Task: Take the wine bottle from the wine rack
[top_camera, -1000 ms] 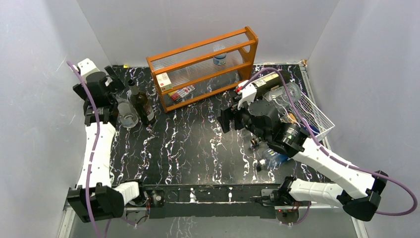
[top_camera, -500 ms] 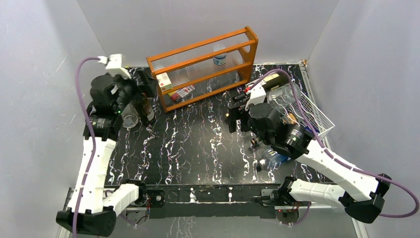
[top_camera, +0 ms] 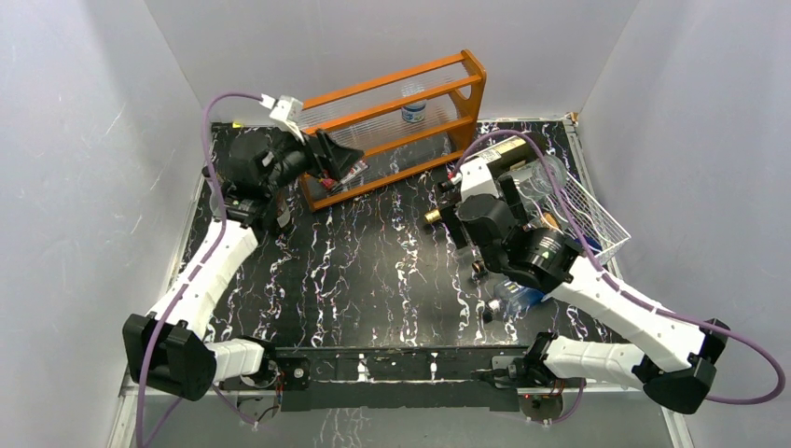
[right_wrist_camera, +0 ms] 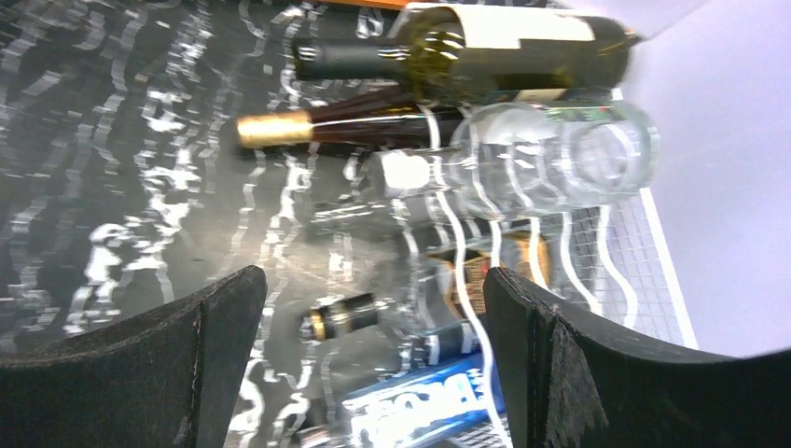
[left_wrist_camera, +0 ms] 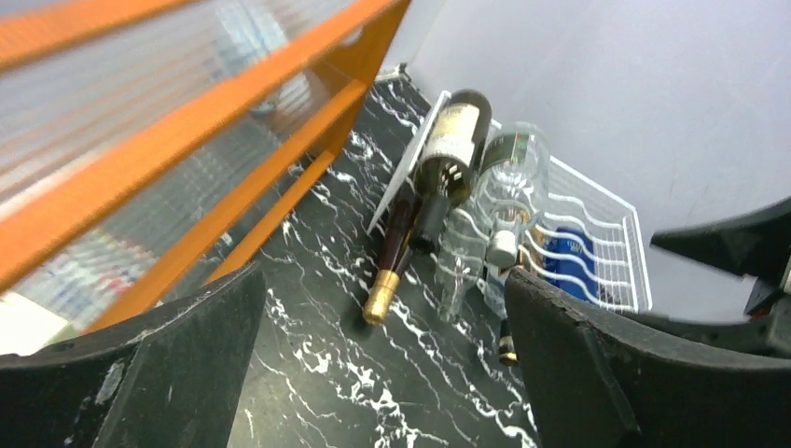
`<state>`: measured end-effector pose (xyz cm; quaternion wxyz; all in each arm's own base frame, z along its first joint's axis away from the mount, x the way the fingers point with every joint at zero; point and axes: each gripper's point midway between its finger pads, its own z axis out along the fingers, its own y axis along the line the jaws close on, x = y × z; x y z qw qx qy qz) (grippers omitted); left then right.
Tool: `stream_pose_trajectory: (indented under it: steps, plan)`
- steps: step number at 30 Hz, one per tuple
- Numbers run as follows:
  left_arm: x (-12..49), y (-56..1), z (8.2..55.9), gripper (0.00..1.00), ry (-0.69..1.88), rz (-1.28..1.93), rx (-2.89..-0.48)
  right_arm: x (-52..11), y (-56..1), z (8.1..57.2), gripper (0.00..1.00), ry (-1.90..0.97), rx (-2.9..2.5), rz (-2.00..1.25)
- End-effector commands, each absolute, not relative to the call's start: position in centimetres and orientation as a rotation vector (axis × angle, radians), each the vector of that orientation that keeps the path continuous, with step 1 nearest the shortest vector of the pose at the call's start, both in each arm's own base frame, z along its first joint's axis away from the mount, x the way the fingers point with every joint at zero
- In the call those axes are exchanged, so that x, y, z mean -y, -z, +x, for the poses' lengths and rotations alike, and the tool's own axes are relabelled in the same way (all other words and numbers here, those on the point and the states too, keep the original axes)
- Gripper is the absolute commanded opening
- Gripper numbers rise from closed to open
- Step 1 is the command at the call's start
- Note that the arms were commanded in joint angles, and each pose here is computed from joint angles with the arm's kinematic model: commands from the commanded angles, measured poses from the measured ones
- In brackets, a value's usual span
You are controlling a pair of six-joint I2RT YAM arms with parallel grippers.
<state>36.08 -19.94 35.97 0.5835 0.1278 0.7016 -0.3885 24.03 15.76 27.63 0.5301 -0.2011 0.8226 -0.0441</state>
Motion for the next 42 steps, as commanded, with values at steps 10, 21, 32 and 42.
stream_pose_trajectory:
  steps: [10,21,32,42]
  plan:
    - [20.9,-30.1,34.8,0.98,0.727,0.405,-1.651,-10.2,-26.2,29.5,0.98,0.611,-1.858,-0.731]
    - [21.9,-29.2,34.7,0.98,0.747,0.440,-1.681,-10.5,-23.6,31.0,0.97,0.625,-1.715,-0.955]
    - [22.2,-29.1,34.5,0.98,0.762,0.451,-1.682,-11.3,-21.6,33.4,0.93,0.480,-1.653,-1.097]
    - [22.2,-27.9,35.0,0.98,0.738,0.455,-1.713,-12.1,-22.0,32.8,0.95,0.499,-1.474,-1.375]
